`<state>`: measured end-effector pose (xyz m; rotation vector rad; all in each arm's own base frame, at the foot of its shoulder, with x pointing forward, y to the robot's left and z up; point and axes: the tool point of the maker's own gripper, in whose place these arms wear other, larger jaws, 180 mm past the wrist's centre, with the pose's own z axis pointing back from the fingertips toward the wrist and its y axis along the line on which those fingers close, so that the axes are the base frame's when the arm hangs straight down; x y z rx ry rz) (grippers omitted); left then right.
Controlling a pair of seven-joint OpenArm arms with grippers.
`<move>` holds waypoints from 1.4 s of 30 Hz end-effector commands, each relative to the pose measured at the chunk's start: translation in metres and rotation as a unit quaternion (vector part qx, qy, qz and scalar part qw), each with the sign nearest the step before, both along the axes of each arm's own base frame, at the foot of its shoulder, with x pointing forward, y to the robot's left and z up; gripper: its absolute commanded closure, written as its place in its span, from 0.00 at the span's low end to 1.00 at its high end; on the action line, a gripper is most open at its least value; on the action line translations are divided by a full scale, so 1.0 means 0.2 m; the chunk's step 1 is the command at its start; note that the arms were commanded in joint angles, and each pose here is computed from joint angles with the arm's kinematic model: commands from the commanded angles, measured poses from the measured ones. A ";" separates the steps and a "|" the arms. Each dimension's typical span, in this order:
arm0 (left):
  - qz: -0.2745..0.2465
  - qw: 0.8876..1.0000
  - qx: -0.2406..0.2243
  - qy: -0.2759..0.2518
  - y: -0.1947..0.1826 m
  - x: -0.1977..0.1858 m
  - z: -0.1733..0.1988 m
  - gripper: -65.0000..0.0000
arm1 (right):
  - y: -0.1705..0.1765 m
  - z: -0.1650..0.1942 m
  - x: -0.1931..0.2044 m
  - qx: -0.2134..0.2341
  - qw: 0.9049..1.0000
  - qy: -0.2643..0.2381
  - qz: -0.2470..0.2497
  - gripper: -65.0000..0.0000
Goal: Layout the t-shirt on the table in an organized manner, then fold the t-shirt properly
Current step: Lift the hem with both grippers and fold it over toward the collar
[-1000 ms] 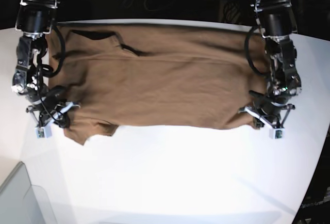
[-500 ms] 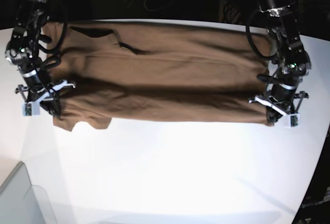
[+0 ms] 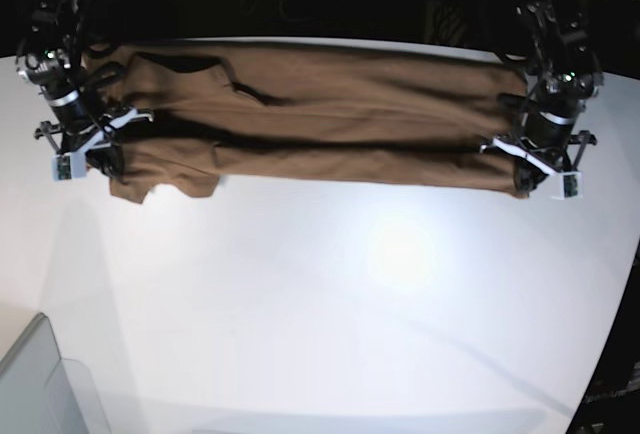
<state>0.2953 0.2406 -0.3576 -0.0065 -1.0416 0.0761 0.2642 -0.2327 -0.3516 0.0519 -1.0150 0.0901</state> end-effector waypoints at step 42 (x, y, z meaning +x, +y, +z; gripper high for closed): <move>0.001 0.988 -0.050 0.149 0.13 -0.39 -0.32 0.99 | -0.02 -0.19 -0.27 0.021 0.999 0.031 -0.010 0.95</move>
